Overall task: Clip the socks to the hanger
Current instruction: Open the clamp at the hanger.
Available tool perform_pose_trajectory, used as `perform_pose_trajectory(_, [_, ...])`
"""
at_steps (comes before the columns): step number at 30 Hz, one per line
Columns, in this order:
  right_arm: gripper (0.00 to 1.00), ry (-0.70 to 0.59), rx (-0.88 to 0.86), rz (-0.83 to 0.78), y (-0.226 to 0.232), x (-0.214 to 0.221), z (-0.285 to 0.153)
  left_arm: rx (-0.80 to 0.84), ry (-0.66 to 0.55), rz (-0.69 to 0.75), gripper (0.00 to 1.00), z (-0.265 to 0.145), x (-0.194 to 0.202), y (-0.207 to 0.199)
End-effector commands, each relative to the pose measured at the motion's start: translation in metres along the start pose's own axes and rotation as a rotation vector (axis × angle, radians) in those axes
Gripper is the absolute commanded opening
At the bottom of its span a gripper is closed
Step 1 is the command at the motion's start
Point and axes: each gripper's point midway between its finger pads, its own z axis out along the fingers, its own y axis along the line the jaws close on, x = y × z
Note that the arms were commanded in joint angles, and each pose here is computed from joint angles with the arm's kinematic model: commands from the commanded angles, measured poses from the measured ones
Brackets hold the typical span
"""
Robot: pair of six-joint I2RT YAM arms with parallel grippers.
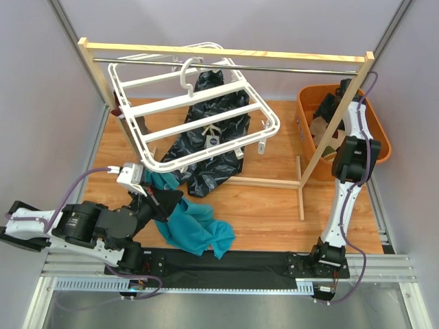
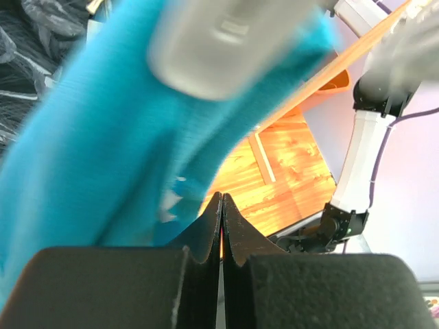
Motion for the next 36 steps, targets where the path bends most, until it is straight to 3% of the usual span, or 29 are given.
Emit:
perform_pose_trajectory(1, [0.7,-0.064,-0.042,0.003,0.015,-0.023,-0.033,0.023,-0.017,-0.009,0.0,-0.003,-0.011,-0.003])
perform_pose_trajectory(7, [0.71,-0.052,-0.072,0.064,0.025,-0.023,-0.061,0.059,0.027,0.019,0.14,-0.009,-0.005,0.002])
perform_pose_trajectory(11, [0.75,-0.116,-0.076,0.08,0.033,-0.036,-0.122,0.073,0.006,0.043,0.29,-0.009,-0.013,-0.001])
perform_pose_trajectory(18, [0.81,-0.183,0.068,0.136,-0.003,-0.028,-0.255,0.044,-0.02,0.071,0.33,-0.01,-0.021,0.008])
perform_pose_trajectory(20, [0.82,-0.246,0.024,0.122,0.003,-0.024,-0.303,0.034,-0.031,0.084,0.33,-0.01,-0.023,0.011])
perform_pose_trajectory(23, [0.83,-0.364,-0.029,0.105,0.004,-0.005,-0.382,0.015,-0.053,0.105,0.34,-0.01,-0.028,0.015])
perform_pose_trajectory(25, [0.86,-0.42,-0.039,0.093,0.0,0.007,-0.411,-0.007,-0.064,0.12,0.34,-0.01,-0.029,0.022])
perform_pose_trajectory(26, [0.87,-0.497,-0.093,0.081,0.002,0.02,-0.451,-0.019,-0.083,0.125,0.36,-0.009,-0.031,0.024])
perform_pose_trajectory(31, [0.83,-0.51,-0.308,0.008,0.021,0.082,-0.511,-0.039,-0.093,0.112,0.36,-0.009,-0.032,0.029])
perform_pose_trajectory(36, [0.78,-0.609,-0.509,-0.11,0.03,0.148,-0.585,-0.055,-0.085,0.145,0.36,-0.004,-0.024,0.026])
